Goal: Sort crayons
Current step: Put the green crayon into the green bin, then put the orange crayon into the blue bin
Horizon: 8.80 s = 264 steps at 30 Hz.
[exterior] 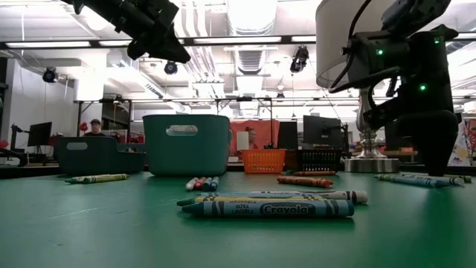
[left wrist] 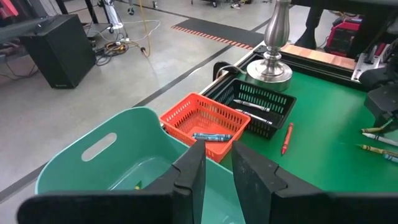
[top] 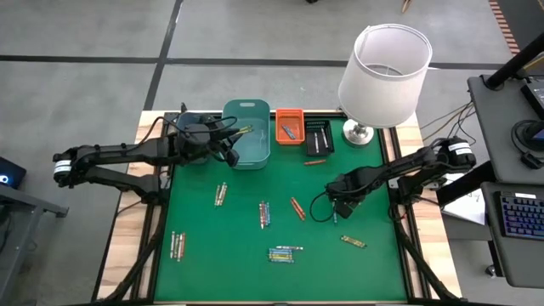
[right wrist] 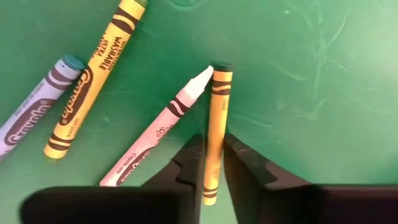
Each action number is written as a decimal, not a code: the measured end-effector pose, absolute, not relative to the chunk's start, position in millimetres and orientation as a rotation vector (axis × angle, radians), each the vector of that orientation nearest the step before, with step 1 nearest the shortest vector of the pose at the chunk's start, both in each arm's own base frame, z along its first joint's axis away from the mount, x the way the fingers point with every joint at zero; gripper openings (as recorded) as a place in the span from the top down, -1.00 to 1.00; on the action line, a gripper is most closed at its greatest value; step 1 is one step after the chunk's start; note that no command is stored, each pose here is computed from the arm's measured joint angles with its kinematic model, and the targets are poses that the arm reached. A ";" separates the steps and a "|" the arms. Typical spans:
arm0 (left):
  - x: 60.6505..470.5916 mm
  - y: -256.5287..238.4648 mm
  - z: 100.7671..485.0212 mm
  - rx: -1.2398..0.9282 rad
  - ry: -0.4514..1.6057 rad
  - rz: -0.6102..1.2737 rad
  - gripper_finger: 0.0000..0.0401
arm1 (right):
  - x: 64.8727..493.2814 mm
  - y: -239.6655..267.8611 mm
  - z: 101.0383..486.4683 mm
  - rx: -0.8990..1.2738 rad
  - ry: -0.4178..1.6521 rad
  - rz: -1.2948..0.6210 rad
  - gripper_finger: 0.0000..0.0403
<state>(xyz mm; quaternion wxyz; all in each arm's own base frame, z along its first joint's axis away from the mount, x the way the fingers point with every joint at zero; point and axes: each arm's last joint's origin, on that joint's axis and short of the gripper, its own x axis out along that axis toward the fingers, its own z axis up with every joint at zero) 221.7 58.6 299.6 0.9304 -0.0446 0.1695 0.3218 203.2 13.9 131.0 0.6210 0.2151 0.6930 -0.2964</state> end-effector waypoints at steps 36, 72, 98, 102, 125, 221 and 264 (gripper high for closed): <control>180.0 28.2 331.3 -0.024 0.222 0.532 0.70 | 340.2 -82.1 342.6 -0.068 0.125 -0.246 0.94; 129.8 25.9 330.5 0.012 0.088 0.604 0.70 | 481.5 -224.9 214.4 -0.012 0.861 -0.322 0.94; 140.0 26.8 328.2 0.014 0.102 0.606 0.70 | 477.8 -215.3 206.1 -0.053 0.978 -0.218 0.94; 141.3 26.9 328.0 0.015 0.102 0.606 0.70 | 476.1 -209.3 203.4 -0.071 1.027 -0.182 0.94; 141.2 26.9 328.2 0.003 0.097 0.606 0.70 | 476.8 -210.5 204.2 -0.042 1.013 -0.215 0.73; 148.5 -160.9 154.9 -0.735 1.409 1.107 0.56 | 377.0 -6.7 322.6 -0.090 0.790 0.106 0.50; 163.9 -177.3 140.9 -0.797 1.355 1.015 0.56 | 376.0 -6.7 308.1 -0.081 0.821 0.104 0.50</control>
